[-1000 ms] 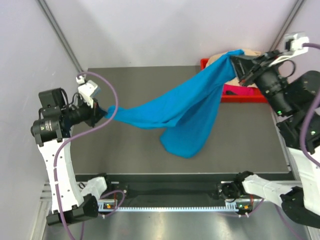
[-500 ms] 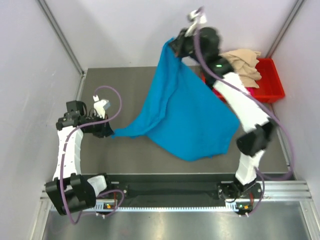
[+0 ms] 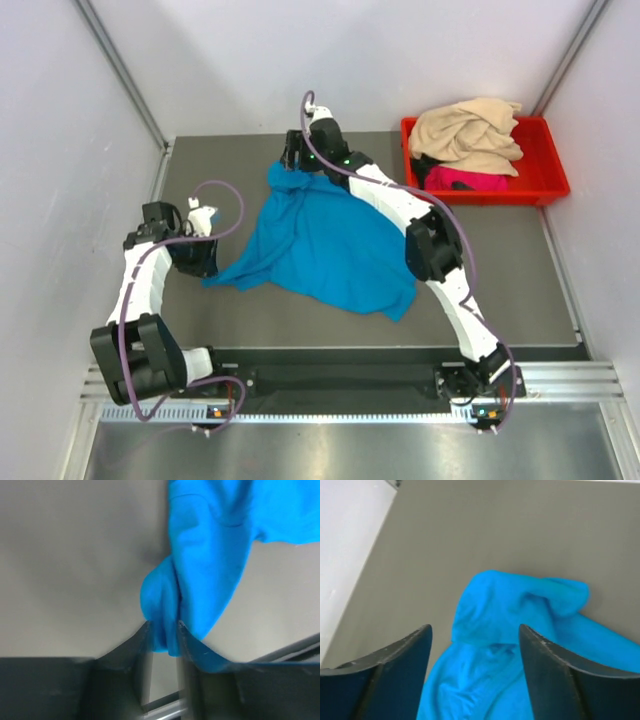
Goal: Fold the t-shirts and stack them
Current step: Flatten the tshirt out
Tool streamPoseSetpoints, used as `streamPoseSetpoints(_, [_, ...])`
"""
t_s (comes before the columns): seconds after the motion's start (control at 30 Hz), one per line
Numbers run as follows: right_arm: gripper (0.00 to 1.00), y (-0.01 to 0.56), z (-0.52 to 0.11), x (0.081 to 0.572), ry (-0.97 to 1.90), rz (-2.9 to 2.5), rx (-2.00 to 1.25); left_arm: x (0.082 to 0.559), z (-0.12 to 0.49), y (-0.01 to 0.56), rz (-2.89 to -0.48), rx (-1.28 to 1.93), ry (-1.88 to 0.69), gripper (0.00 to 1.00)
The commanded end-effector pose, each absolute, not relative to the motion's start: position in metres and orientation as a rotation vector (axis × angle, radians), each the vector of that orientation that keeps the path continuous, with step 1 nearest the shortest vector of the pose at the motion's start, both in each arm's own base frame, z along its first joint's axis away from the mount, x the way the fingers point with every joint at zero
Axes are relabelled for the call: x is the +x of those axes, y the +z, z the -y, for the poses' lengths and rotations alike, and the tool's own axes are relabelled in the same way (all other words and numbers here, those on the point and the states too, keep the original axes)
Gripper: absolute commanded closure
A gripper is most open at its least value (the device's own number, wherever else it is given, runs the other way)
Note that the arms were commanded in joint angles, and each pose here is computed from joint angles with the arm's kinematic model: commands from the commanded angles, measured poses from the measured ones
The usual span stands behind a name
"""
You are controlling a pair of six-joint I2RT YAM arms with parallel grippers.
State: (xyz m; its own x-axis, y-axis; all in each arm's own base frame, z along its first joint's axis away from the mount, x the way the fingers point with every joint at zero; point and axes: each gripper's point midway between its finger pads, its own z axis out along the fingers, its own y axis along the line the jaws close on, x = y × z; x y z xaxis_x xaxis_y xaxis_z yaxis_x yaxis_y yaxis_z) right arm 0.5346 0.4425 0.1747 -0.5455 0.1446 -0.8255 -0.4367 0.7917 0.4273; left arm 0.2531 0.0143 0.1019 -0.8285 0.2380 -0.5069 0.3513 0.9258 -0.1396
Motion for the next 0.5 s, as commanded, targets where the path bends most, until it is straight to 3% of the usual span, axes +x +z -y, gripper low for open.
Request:
streamPoseSetpoints(0.0, [0.27, 0.28, -0.412, 0.526, 0.685, -1.862, -0.21, 0.26, -0.032, 0.108, -2.556, 0.428, -0.161, 0.53])
streamPoseSetpoints(0.07, [0.25, 0.277, -0.378, 0.504, 0.559, -1.914, -0.216, 0.263, -0.027, 0.122, -2.484, 0.485, -0.164, 0.46])
streamPoseSetpoints(0.1, [0.25, 0.232, -0.358, 0.488, 0.475, -2.019, -0.227, 0.267, -0.023, 0.129, -2.44, 0.517, -0.173, 0.4])
streamPoseSetpoints(0.13, [0.25, 0.261, -0.337, 0.471, 0.457, -1.983, -0.193, 0.273, -0.013, 0.144, -2.364, 0.541, -0.227, 0.37])
streamPoseSetpoints(0.2, [0.25, 0.246, -0.3, 0.45, 0.352, -2.02, -0.124, 0.281, -0.002, 0.156, -2.307, 0.56, -0.288, 0.32])
streamPoseSetpoints(0.3, [0.25, 0.175, -0.24, 0.386, 0.217, -2.189, -0.062, 0.306, 0.025, 0.167, -2.249, 0.586, -0.335, 0.32])
streamPoseSetpoints(0.33, [0.25, 0.182, -0.229, 0.369, 0.247, -2.188, -0.002, 0.319, 0.027, 0.164, -2.252, 0.605, -0.261, 0.32])
streamPoseSetpoints(0.47, [0.27, 0.119, -0.194, 0.296, 0.247, -2.377, 0.078, 0.337, 0.112, 0.148, -2.18, 0.885, -0.188, 0.32])
